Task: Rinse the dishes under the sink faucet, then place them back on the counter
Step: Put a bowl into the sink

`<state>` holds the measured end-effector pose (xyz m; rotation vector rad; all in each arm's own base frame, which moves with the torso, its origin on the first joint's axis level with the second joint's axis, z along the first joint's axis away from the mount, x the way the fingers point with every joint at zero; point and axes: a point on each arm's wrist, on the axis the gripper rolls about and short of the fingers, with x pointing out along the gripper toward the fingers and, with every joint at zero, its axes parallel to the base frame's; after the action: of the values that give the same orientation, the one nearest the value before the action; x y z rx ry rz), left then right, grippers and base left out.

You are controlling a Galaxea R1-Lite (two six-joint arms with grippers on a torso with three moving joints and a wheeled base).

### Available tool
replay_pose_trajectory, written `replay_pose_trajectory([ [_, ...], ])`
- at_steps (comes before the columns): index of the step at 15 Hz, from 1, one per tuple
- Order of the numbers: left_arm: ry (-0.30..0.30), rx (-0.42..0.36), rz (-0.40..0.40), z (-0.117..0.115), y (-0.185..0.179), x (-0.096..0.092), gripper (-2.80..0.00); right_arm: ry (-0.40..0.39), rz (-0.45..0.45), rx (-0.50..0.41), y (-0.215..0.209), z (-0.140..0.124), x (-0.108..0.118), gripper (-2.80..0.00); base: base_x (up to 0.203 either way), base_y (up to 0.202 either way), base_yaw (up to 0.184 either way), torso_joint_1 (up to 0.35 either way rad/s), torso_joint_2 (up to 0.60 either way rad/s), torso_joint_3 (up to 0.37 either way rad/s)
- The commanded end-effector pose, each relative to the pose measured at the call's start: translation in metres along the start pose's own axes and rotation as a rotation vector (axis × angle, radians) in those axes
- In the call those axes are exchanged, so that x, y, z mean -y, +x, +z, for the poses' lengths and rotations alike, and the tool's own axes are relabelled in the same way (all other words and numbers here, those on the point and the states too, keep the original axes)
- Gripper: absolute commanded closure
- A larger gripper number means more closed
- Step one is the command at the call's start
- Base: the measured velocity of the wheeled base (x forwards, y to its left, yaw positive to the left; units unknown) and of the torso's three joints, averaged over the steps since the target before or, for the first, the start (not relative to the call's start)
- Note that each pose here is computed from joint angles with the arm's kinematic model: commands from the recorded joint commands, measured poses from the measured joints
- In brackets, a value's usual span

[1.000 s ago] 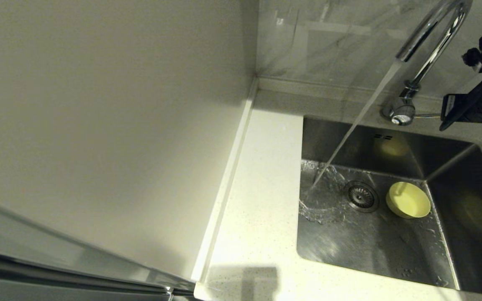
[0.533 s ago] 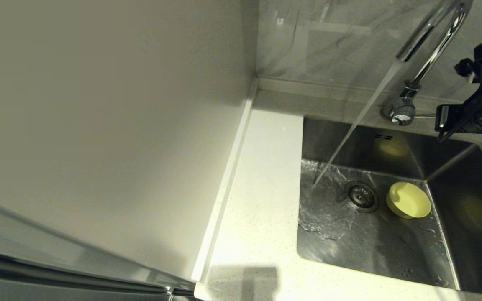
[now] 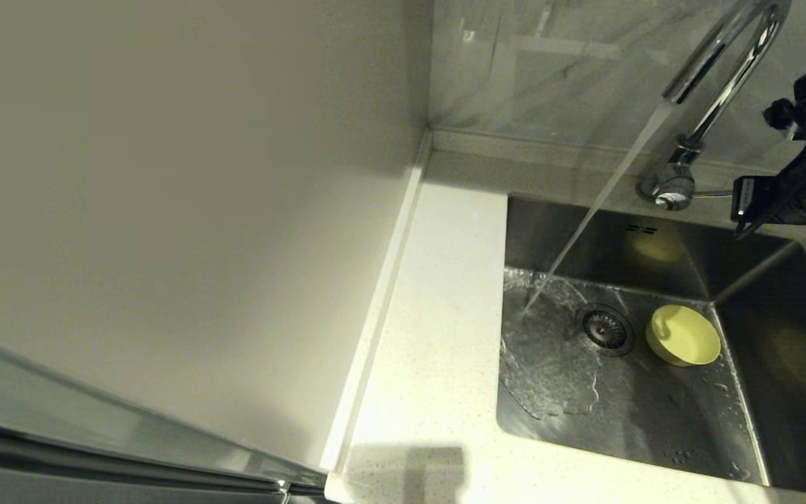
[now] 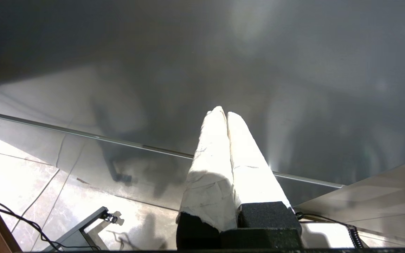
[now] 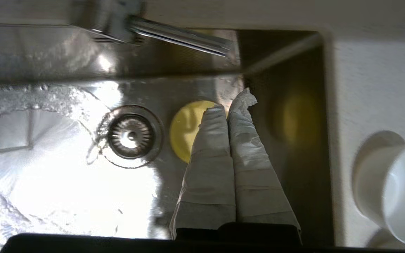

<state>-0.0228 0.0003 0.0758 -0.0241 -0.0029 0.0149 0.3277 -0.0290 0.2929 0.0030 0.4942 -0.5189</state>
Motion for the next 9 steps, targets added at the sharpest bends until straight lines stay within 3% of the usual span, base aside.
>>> replay_pose_trajectory([
  [1,-0.001,0.003,0.0,0.0,0.0,0.0,0.0,0.007,-0.035,-0.008,-0.009,-0.005,0.014,0.0,0.0,0.0,0.0,0.0,0.0,0.0],
  [5,-0.001,0.003,0.0,0.0,0.0,0.0,0.0,0.079,-0.117,-0.031,-0.027,-0.011,0.071,0.0,0.0,0.0,0.0,0.0,0.0,0.0],
  [9,-0.001,0.003,-0.001,0.0,0.0,0.0,0.0,0.236,-0.141,-0.156,-0.021,-0.028,0.149,0.0,0.0,0.0,0.0,0.0,0.0,0.0],
])
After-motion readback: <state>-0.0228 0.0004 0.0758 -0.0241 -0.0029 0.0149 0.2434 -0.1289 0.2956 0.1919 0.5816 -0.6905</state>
